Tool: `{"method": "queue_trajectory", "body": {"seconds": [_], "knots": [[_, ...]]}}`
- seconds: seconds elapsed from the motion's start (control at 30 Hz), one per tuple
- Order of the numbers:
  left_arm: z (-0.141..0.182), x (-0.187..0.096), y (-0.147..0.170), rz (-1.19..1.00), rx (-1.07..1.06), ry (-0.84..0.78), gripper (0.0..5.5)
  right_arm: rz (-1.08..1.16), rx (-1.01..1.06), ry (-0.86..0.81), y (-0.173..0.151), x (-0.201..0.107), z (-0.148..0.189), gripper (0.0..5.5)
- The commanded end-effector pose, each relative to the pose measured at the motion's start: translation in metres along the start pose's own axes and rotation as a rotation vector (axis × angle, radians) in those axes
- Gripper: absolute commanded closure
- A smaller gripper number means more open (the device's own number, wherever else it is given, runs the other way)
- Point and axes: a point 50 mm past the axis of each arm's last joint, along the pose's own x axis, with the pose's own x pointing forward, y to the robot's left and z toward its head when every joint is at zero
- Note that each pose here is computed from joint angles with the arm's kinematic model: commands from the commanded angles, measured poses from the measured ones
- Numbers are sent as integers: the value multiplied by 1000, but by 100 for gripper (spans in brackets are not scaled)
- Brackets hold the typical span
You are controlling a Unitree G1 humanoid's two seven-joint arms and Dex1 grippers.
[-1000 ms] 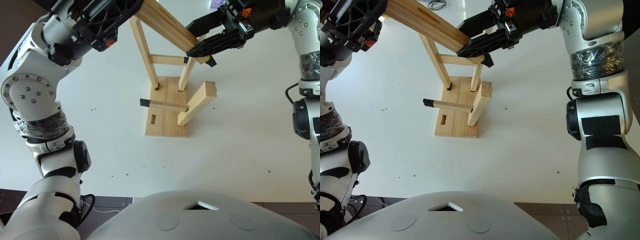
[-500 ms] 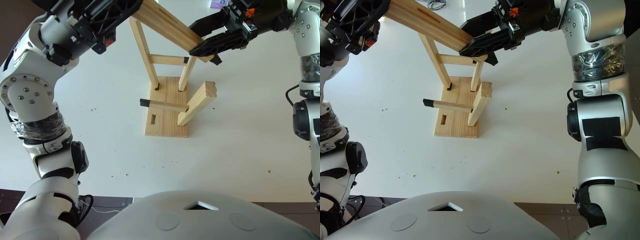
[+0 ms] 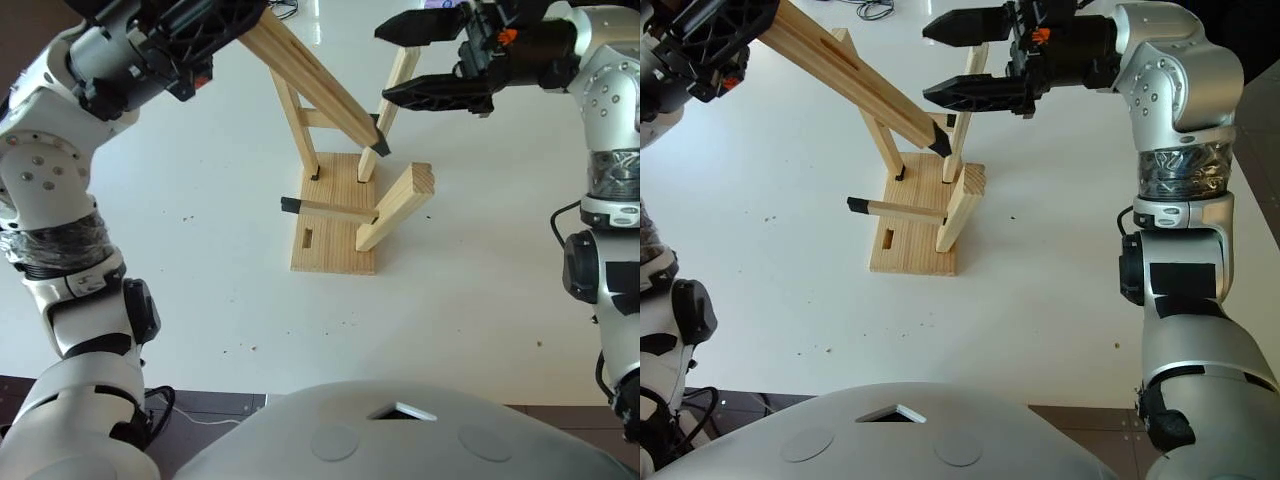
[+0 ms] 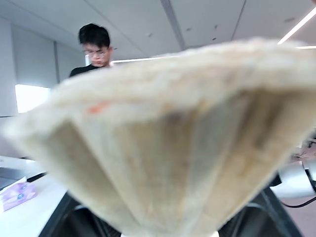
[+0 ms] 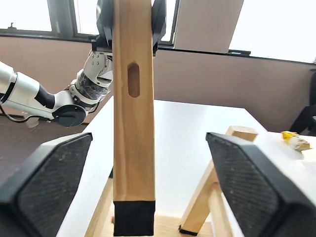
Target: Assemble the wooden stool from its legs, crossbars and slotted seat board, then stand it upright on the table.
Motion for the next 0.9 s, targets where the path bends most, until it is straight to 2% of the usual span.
{"method": "queue_trajectory", "body": {"seconds": [0.03,0.2,0.37,0.6,0.9], "knots": [[20,-10,15,35,76,79,346,-135,-37,-124,6,-9,6,47],[24,-27,24,38,89,259,346,-333,-67,-272,27,-28,9,45],[17,-40,13,-2,55,362,346,-491,-86,-330,43,-44,8,45],[-6,-51,-18,7,49,367,346,-600,-35,-280,43,-65,1,45],[-37,-68,-46,81,39,404,346,-644,-6,-221,23,-82,4,45]]}}
